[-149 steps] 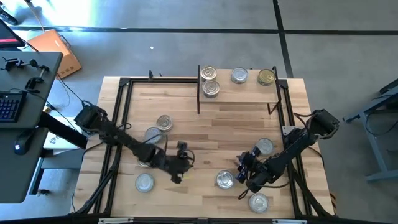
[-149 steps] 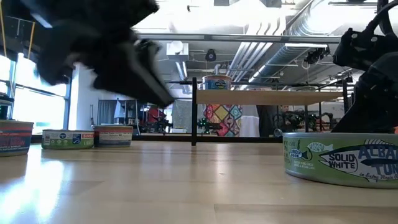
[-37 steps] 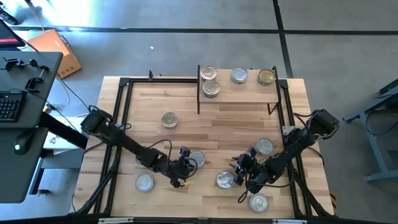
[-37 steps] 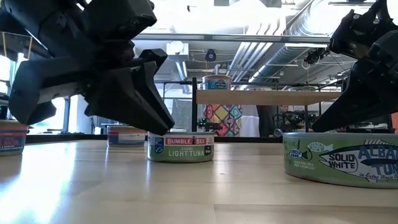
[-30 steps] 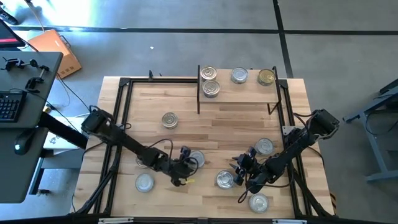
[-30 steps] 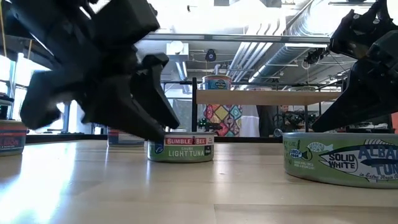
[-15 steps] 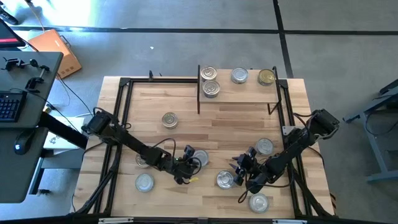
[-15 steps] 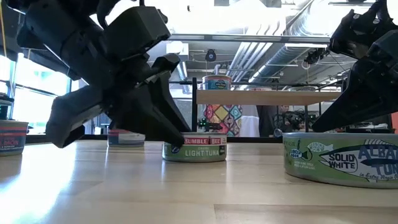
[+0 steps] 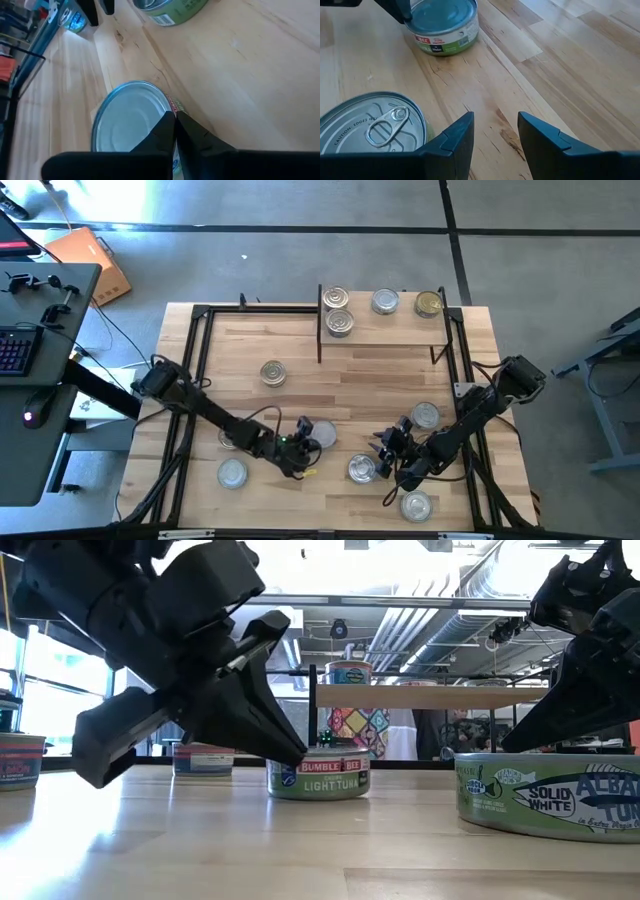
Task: Stack canned seafood by type on shelf
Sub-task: Put the green white tuna can on the shelf
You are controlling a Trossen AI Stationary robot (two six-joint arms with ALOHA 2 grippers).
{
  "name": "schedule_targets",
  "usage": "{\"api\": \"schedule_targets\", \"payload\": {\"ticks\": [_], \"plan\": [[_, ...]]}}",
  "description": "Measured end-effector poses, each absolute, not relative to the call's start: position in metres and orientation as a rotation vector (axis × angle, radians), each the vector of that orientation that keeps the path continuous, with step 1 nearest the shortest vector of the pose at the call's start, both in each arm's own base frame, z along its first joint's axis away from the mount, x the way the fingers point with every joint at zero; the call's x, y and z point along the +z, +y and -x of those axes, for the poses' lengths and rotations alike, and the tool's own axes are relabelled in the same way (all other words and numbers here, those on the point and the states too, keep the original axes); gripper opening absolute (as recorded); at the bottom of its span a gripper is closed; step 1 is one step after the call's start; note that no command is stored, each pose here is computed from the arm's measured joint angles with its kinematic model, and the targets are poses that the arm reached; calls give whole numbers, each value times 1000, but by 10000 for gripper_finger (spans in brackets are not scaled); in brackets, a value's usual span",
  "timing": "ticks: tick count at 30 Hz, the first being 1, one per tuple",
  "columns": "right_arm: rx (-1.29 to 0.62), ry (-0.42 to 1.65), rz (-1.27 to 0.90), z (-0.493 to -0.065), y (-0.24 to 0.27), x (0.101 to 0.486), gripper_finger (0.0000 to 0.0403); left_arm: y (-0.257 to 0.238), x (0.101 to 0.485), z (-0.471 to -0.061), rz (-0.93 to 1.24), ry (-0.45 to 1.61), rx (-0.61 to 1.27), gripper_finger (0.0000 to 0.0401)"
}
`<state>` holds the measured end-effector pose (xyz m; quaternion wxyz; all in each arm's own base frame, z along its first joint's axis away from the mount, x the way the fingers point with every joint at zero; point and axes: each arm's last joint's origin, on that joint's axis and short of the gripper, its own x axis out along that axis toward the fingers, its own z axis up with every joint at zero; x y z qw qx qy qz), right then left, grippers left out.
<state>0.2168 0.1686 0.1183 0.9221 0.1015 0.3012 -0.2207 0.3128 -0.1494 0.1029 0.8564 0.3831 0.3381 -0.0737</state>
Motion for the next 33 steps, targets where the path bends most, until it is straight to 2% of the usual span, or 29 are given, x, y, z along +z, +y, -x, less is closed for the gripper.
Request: {"api": "schedule_targets", "payload": {"ticks": [6, 23, 33], "plan": [[-453, 618, -209, -217, 169, 118, 145, -151, 113, -311, -854, 693, -159, 0], [-453, 619, -209, -217, 169, 118, 145, -158, 149, -341, -984, 606, -158, 1], [-453, 618, -209, -217, 169, 118, 145, -152, 157, -350, -959, 591, -190, 1]]}}
